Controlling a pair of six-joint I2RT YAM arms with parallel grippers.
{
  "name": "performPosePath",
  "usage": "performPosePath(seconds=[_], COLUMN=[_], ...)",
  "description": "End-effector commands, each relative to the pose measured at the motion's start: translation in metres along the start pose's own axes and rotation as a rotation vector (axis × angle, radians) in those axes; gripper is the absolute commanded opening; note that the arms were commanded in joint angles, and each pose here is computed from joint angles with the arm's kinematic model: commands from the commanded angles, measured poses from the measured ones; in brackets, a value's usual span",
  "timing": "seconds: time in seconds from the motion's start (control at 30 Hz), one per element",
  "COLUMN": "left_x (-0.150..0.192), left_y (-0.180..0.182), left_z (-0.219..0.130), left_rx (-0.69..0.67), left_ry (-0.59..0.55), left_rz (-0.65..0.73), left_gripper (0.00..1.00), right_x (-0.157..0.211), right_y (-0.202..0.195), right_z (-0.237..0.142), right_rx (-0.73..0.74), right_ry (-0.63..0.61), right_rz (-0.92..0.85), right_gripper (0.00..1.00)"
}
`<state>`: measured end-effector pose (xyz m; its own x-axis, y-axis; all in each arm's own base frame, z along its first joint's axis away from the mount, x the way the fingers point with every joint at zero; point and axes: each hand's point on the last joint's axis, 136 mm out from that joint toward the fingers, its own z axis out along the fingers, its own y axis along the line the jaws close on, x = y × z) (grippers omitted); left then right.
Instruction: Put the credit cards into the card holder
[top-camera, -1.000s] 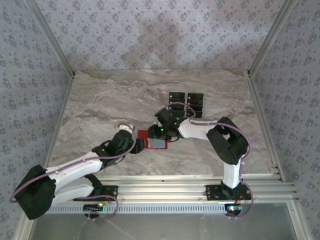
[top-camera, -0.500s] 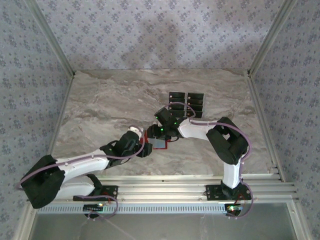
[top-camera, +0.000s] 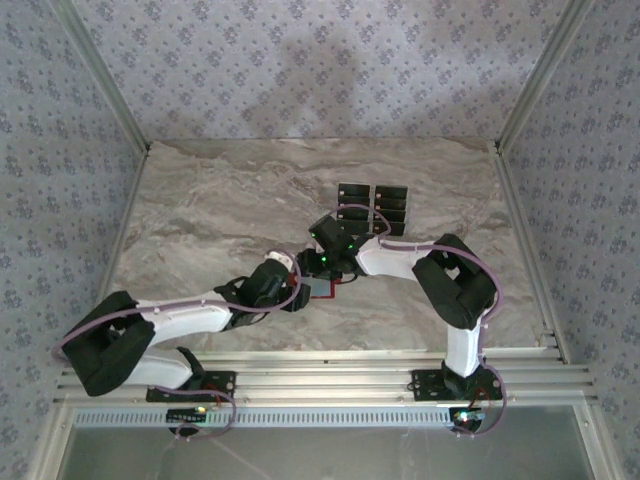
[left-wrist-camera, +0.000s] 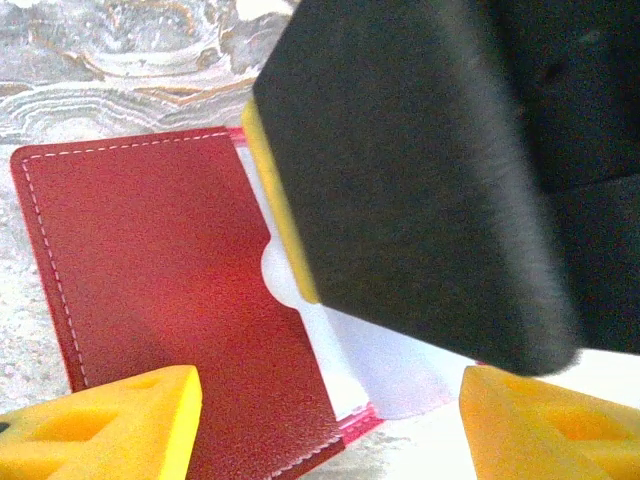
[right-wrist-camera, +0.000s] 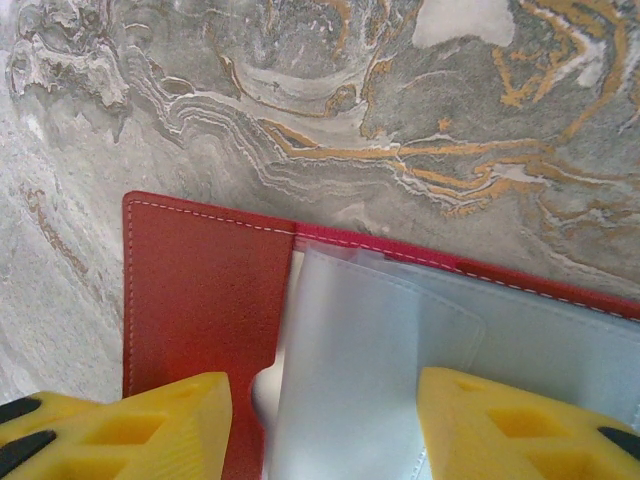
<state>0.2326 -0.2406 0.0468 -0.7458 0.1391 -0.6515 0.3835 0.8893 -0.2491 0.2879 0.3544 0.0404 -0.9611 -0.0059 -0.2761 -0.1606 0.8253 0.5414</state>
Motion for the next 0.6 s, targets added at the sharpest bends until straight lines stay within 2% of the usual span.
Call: performPosePath(seconds=[0.0,0.23,0.57], left_x=[-0.018,-0.01,-0.006], left_y=[-0.004,0.002,0.003], left_z=[0.002,0.009,0.014], left_rx=[-0.027,-0.058,-0.06], left_ry=[-0.048,-0.024,-0.013], left_rz=[0.015,0.024,0.02], left_gripper=[0.69,0.69,0.68], right_x=[0.007,0.002,-0.011], right_y=[-0.001,0.004,0.004], right_z=[0.006,-0.002,-0.032], right_rx=[0.002,-0.021,-0.031], right_ry=[0.038,0.025,-0.033], right_rz=[0.024,0.025,0.028], right_gripper=[0.55,0.55,0.58])
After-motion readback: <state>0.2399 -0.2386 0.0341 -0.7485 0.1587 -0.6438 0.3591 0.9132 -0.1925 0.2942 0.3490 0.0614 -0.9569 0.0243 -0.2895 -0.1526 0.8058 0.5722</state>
